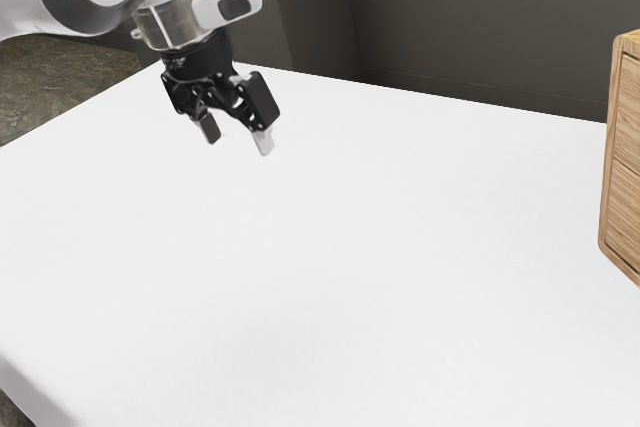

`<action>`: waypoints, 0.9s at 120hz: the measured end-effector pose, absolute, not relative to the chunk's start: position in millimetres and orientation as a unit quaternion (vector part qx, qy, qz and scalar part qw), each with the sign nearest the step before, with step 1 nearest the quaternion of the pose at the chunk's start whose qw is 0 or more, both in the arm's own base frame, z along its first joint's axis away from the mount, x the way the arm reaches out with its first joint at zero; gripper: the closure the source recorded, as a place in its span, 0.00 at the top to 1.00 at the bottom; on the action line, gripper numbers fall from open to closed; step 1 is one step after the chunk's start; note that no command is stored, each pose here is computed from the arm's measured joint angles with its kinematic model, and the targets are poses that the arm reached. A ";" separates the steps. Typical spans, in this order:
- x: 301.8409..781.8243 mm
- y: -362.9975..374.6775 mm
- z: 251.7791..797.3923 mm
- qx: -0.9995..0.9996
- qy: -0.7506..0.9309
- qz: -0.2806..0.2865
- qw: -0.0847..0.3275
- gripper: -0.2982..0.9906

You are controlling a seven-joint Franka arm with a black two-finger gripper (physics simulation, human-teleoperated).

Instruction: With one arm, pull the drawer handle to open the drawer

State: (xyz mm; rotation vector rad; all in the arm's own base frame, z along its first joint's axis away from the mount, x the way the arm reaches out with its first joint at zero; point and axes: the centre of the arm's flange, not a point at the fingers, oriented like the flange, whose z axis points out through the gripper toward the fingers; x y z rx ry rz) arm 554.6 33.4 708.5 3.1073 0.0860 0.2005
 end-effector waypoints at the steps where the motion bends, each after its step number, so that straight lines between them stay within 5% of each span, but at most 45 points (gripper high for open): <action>1: 554.4 34.8 708.5 0.997 0.029 0.064 0.013 0.77; 18: 551.4 49.7 710.6 0.997 0.041 0.062 0.015 0.77; 37: 501.1 43.3 820.6 0.989 0.057 0.139 0.013 0.77; 49: 526.3 32.3 792.5 0.991 0.083 0.103 0.027 0.77; 65: 610.5 -39.6 690.1 0.996 0.079 0.037 0.033 0.77; 108: 637.7 -166.4 655.5 0.990 0.112 0.069 0.046 0.77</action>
